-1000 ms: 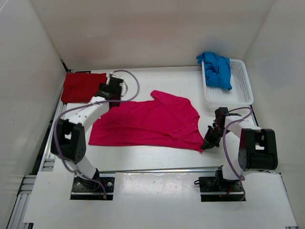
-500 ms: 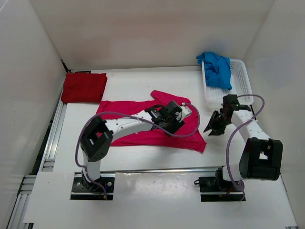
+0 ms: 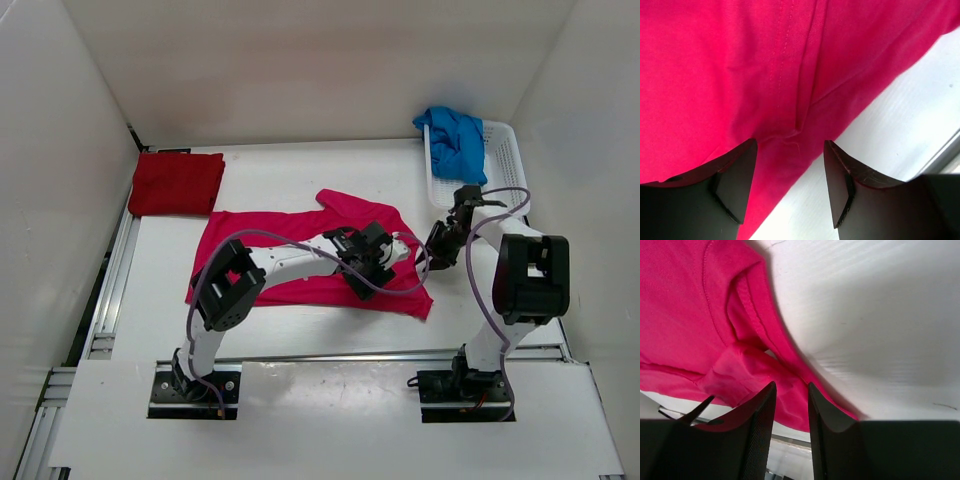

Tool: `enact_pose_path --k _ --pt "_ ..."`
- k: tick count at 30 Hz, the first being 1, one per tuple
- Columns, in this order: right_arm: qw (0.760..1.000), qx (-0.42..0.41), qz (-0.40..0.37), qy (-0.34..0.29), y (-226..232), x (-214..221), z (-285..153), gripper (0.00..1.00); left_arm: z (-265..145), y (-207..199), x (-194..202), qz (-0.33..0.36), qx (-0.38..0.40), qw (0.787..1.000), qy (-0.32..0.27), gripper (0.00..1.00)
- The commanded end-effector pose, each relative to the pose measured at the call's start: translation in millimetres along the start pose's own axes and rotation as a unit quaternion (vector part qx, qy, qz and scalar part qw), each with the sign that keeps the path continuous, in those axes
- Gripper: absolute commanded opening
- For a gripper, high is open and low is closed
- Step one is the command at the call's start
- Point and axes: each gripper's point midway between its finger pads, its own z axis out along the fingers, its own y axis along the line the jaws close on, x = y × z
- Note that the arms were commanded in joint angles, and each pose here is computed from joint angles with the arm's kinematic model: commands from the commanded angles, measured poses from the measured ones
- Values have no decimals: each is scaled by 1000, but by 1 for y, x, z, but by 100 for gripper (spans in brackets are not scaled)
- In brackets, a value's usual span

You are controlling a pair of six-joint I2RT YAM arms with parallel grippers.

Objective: Fold and stack the t-shirts
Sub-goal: Fold the flattened tshirt in 1/3 of the way

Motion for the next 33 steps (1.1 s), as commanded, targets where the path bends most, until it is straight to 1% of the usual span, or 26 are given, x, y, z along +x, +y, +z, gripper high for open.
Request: enact_pose_path --k 1,3,6,7,8,10,11,12,15,16,17,19,20,22,23,24,29,30,31,32,33 --pt "999 -32 -29 -10 22 -9 -3 38 -5 -7 -17 5 11 1000 -19 67" --pt "999 -27 -36 -5 24 -6 1 39 -2 -3 -21 5 1 1000 -21 67" --pt "999 -22 -39 6 24 -2 7 42 5 -1 -19 4 -4 1000 -15 60" --pt "999 -24 -40 3 25 -4 8 44 5 1 -19 4 -10 1000 -15 56" --pt "999 -19 -46 2 26 -2 9 44 5 3 -19 4 -15 1000 -15 46" --pt "999 -8 -47 11 21 6 14 44 3 5 -23 4 -20 1000 -19 34" --pt "999 -6 -49 4 20 3 15 44 3 7 -23 4 -26 999 -19 29" --pt "999 -5 -48 5 18 6 14 44 3 7 -23 4 -27 999 -19 26" --pt "999 1 -46 6 15 7 16 44 1 10 -25 4 -36 999 -20 26" --pt "999 4 -45 11 13 8 19 40 1 10 -25 4 -36 999 -20 26" --pt "999 -4 -46 10 16 7 19 30 1 10 -25 4 -36 999 -20 26" --pt "999 -2 -45 14 15 8 21 18 1 10 -25 4 -36 999 -20 26" --pt "999 -4 -42 10 17 5 20 8 0 10 -29 4 -36 999 -25 21" --pt "999 -6 -43 5 19 5 17 1 0 11 -29 4 -40 999 -25 14" --pt "999 -9 -46 0 21 4 14 1 0 11 -29 4 -40 999 -25 10" --pt "999 -13 -41 2 22 5 13 1 -2 13 -33 4 -45 999 -29 10" --pt "998 -32 -51 -31 37 -5 -6 1 -6 18 -33 -1 -48 998 -30 10" --pt "997 -34 -53 -35 39 -7 -8 1 -10 17 -35 -1 -48 998 -34 13" --pt "997 -34 -53 -35 39 -7 -8 1 -8 18 -30 -1 -48 998 -27 34" --pt "997 -34 -53 -35 39 -7 -8 1 -5 12 -24 3 -41 999 -20 44" --pt "998 -32 -51 -32 38 -7 -6 1 -5 12 -24 3 -41 999 -20 52"
